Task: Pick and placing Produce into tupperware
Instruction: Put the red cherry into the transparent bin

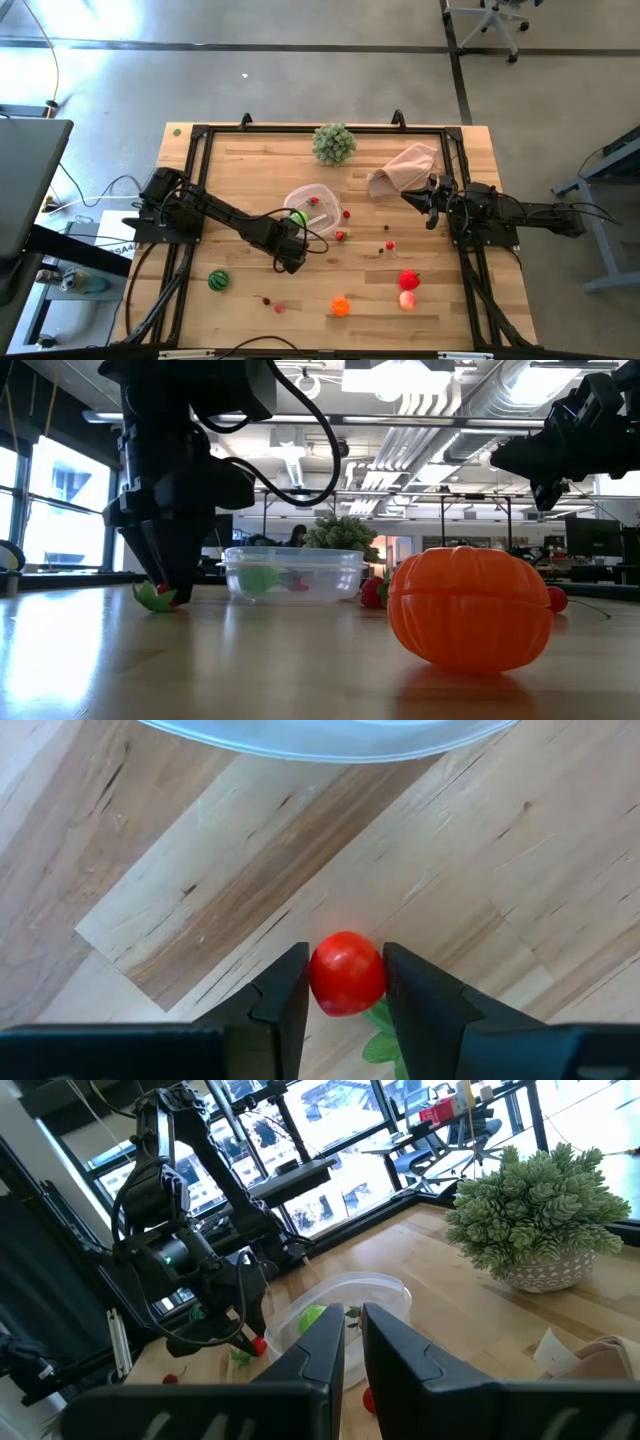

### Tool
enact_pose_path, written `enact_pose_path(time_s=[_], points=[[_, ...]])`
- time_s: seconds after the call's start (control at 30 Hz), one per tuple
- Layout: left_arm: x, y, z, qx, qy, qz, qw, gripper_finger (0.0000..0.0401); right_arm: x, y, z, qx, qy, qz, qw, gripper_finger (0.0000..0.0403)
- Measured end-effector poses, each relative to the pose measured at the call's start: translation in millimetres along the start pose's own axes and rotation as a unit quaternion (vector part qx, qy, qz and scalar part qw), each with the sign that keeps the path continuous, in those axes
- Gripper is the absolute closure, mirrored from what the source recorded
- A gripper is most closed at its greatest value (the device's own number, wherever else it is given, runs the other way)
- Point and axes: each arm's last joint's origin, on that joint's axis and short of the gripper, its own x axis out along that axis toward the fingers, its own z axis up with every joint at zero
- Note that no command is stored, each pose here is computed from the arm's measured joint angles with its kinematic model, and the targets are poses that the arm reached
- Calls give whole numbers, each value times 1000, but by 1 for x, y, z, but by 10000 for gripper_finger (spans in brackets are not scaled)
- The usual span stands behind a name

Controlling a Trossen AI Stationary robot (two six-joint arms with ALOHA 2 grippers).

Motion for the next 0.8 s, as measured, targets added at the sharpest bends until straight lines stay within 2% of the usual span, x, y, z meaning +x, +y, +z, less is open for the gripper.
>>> enact_pose_path(time_s=[0.23, 0.4, 0.6, 0.7, 0.8], points=[[-3, 0, 0, 7, 0, 0, 1000, 284, 0, 0, 0, 0, 0, 0, 1000, 373], [-12, -1, 4, 11, -11, 23, 1000, 284, 0, 0, 0, 0, 0, 0, 1000, 373], [-42, -5, 14, 31, -53, 43, 997, 284, 0, 0, 0, 0, 0, 0, 1000, 373], [-60, -5, 19, 68, -93, 53, 992, 284, 0, 0, 0, 0, -1, 0, 1000, 373], [-75, -2, 27, 125, -152, 72, 978, 284, 0, 0, 0, 0, 0, 0, 1000, 373]])
